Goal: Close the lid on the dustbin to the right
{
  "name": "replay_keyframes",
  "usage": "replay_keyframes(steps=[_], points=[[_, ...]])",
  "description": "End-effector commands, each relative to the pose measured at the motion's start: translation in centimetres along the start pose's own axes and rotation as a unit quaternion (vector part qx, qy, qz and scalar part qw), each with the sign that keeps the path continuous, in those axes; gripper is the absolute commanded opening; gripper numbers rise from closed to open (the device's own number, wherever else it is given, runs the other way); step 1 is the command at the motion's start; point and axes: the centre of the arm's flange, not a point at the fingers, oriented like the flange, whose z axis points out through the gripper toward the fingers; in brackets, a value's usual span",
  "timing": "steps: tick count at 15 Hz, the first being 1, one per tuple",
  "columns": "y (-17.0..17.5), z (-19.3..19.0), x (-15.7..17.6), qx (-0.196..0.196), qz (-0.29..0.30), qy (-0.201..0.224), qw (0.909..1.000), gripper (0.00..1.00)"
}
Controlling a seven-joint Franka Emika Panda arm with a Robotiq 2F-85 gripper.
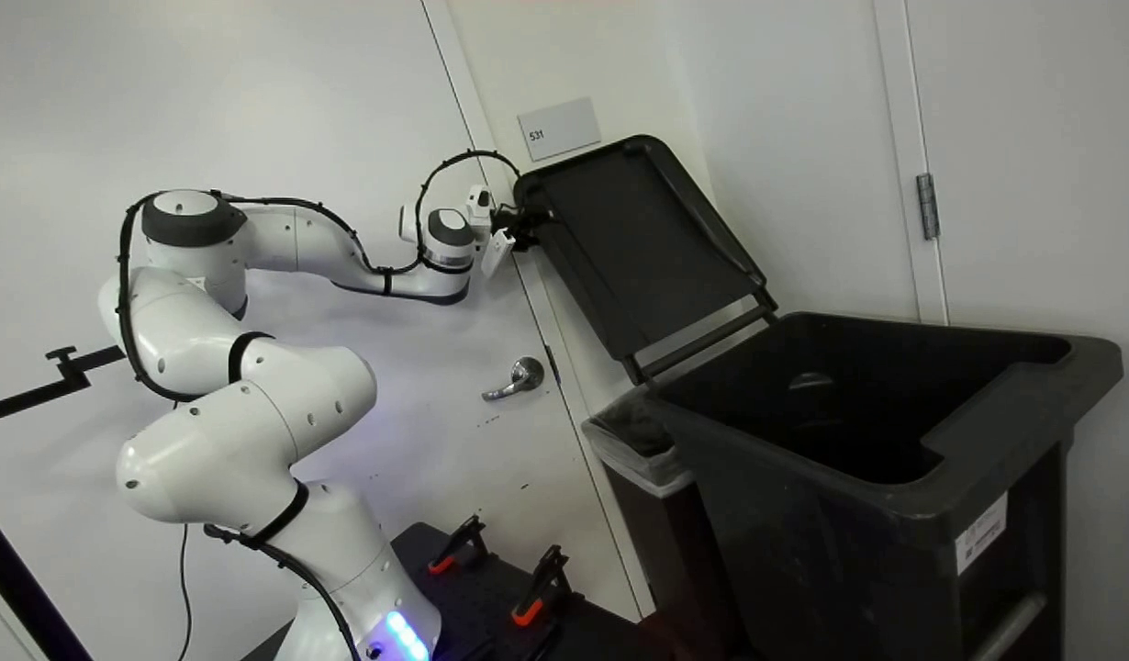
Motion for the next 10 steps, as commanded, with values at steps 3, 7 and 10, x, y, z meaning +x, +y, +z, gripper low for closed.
replay_keyframes(steps=[3, 7, 10], points=[[0.5, -0.3, 1.5, 0.007, -0.016, 0.026, 0.9995, 0.42], [0.5, -1.6, 1.7, 0.015, -0.017, 0.033, 0.9992, 0.14], [1.6, -3.0, 1.8, 0.013, -0.007, 0.037, 0.9992, 0.00]])
